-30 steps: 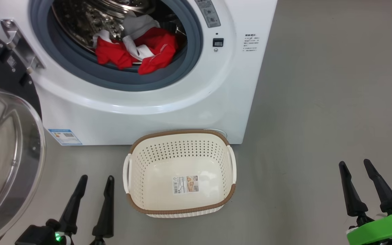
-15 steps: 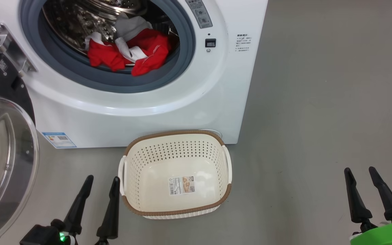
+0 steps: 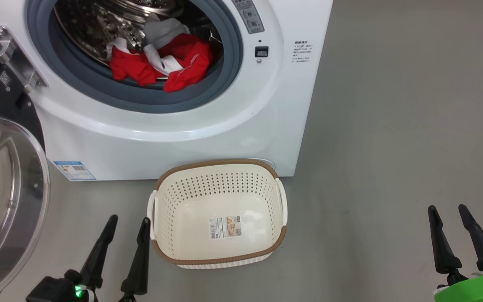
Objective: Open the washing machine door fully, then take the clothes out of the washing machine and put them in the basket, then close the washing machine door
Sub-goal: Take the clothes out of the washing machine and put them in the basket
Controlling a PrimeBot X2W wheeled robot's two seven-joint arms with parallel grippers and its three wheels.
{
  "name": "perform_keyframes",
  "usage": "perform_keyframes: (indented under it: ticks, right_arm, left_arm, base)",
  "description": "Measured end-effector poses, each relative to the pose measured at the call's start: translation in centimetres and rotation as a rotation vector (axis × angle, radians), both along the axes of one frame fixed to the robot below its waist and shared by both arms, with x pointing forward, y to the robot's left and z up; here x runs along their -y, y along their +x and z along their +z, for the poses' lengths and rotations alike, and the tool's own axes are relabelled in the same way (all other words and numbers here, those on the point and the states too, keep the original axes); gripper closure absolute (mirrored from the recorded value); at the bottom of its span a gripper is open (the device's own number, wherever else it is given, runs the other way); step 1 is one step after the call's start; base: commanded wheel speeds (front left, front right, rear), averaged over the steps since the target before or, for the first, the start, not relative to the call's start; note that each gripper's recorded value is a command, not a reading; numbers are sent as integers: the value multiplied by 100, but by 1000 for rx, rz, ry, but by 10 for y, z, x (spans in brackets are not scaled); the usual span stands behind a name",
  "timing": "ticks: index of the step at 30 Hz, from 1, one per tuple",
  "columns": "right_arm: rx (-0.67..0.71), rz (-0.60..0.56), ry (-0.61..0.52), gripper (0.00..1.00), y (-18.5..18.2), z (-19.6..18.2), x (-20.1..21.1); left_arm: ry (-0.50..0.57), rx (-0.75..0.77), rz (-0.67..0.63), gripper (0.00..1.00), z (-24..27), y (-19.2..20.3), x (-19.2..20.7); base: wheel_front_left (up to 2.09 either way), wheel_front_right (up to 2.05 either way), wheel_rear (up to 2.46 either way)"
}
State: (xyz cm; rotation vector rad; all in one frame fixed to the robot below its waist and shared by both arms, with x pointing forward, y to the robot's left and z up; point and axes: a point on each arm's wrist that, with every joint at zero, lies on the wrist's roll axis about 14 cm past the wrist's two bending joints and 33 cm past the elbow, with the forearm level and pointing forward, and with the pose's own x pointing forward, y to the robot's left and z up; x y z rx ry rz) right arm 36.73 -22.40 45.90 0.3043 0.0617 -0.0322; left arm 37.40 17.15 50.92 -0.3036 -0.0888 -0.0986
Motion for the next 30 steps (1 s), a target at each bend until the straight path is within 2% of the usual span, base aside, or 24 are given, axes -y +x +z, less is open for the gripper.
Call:
perform_keyframes:
  ticks: [10,30]
  right_arm:
    - [-8,8,1,0,2,-3,-3]
    - [-18,17,3,0,4,-6,-6]
  left_arm:
    - [-2,-9,-3,0,-3,0,0]
    - [25,-27,-5,0,-9,2,0]
  base:
    - [18,-20,2]
    - [93,-96,3]
